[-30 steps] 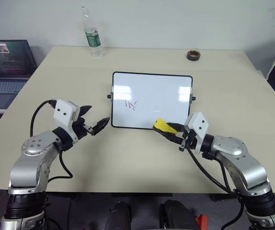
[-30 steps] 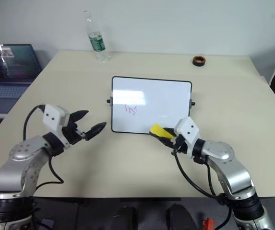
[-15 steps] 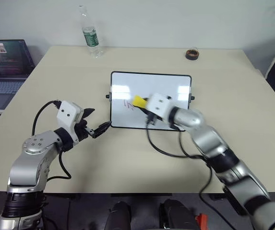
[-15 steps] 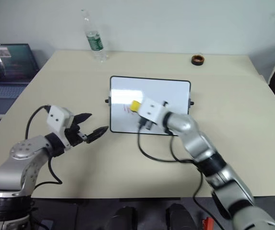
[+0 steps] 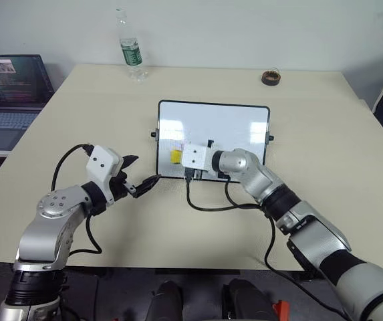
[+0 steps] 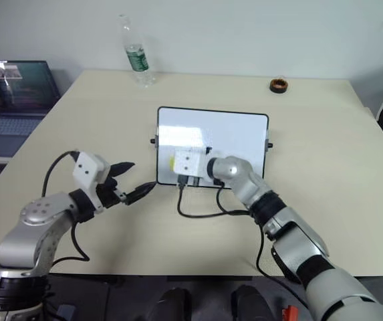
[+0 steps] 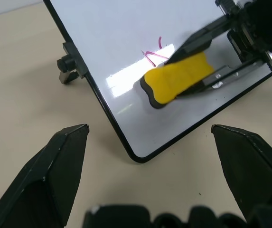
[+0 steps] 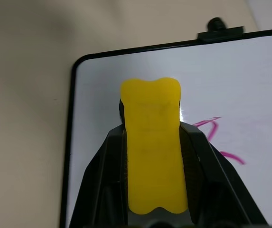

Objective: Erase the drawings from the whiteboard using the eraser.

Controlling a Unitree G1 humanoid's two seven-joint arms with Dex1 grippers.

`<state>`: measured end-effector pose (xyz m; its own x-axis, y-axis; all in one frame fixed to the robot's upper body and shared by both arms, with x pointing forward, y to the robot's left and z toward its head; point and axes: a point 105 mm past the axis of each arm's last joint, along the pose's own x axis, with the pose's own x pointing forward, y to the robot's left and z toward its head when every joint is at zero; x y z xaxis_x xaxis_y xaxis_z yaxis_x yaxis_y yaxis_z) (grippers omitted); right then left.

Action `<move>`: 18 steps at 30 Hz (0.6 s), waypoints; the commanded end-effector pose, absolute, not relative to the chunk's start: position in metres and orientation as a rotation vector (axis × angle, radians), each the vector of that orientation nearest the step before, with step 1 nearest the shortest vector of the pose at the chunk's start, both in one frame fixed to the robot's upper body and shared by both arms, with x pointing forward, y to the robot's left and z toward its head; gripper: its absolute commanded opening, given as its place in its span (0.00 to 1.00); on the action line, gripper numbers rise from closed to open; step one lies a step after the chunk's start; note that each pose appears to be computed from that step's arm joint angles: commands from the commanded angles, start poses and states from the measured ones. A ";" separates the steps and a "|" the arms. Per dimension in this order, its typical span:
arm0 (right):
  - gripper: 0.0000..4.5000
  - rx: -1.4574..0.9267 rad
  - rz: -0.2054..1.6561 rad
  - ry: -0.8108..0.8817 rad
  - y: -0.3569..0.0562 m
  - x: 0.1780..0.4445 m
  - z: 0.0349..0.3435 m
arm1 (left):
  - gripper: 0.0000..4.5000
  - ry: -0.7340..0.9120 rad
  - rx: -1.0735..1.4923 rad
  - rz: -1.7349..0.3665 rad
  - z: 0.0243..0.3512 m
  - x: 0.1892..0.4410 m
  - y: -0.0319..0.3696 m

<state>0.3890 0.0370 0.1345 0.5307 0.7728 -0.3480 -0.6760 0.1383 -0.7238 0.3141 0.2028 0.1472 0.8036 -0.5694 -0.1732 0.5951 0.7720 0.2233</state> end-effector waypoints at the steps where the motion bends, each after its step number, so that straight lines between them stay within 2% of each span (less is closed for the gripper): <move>1: 0.25 -0.939 0.823 -0.204 0.023 0.416 0.166 | 1.00 0.061 0.294 -0.635 0.152 0.313 0.203; 3: 0.25 -0.909 0.705 -0.250 0.016 0.428 0.185 | 1.00 0.062 0.294 -0.637 0.151 0.312 0.204; 5: 0.25 -0.925 0.707 -0.232 0.012 0.430 0.182 | 1.00 0.062 0.294 -0.639 0.149 0.312 0.204; 14: 0.25 -1.157 1.014 -0.083 0.006 0.400 0.114 | 1.00 0.062 0.291 -0.644 0.145 0.311 0.206; 16: 0.25 -1.163 0.967 -0.102 0.001 0.404 0.119 | 1.00 0.061 0.291 -0.646 0.145 0.311 0.205; 18: 0.25 -1.110 0.825 -0.159 -0.005 0.419 0.141 | 1.00 0.061 0.291 -0.648 0.145 0.311 0.205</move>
